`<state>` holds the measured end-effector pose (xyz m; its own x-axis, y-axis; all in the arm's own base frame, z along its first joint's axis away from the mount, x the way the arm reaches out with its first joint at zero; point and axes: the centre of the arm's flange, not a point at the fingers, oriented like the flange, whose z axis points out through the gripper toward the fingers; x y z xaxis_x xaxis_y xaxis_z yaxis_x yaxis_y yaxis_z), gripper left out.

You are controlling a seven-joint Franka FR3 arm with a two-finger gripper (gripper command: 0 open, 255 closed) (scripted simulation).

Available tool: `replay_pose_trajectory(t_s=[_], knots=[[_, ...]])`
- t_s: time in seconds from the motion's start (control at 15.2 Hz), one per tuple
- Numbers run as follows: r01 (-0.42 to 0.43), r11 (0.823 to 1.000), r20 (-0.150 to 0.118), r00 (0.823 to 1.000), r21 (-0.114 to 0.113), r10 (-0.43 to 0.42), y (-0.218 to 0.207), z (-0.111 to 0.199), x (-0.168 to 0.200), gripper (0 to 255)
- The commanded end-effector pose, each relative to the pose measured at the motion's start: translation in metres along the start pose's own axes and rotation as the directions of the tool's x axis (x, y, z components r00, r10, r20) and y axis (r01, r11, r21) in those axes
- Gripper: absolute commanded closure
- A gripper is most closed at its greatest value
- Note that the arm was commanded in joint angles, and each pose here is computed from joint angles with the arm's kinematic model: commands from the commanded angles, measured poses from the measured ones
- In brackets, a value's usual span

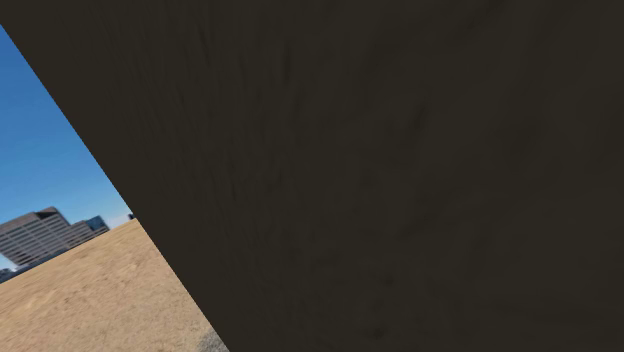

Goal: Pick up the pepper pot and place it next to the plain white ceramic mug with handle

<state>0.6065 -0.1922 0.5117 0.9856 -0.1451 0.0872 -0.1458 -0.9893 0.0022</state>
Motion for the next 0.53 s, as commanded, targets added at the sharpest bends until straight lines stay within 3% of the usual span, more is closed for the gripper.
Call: replay_pose_trajectory(t_s=[0.0, 0.46], knots=[[0.000, 1.000, -0.001, 1.000, 0.000, 0.000, 0.000, 0.011, -0.001, 255], [0.000, 1.000, -0.001, 1.000, 0.000, 0.000, -0.001, 0.048, -0.005, 255]])
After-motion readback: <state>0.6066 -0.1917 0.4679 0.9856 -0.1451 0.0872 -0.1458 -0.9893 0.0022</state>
